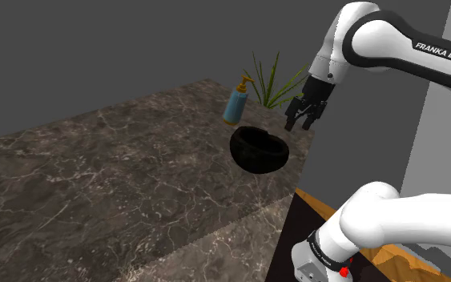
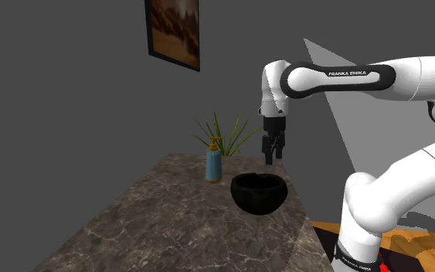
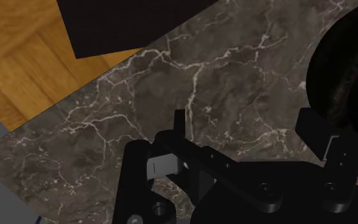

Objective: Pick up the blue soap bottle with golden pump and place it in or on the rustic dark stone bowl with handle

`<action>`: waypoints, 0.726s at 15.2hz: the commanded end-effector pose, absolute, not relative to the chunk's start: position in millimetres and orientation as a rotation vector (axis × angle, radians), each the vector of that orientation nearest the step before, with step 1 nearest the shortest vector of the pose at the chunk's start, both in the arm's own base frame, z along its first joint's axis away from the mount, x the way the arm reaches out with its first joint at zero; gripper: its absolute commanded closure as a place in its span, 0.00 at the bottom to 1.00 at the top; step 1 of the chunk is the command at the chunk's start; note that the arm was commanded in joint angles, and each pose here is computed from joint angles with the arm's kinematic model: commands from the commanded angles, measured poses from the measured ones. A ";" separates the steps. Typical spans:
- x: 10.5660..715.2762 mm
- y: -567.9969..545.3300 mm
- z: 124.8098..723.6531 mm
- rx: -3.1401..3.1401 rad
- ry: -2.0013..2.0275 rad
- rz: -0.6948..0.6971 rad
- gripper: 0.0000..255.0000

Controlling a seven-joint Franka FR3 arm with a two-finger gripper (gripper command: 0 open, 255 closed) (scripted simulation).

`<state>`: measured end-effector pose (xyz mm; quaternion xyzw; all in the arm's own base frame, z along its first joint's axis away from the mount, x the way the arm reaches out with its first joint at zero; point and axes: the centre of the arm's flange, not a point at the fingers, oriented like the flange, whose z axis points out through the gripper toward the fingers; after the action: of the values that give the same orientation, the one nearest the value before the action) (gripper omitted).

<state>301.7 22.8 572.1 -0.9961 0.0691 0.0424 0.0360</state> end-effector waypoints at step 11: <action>411.6 54.2 624.9 -3.074 0.046 0.049 0.00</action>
<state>400.4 49.7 619.3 -0.9991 0.0205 0.0189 0.0334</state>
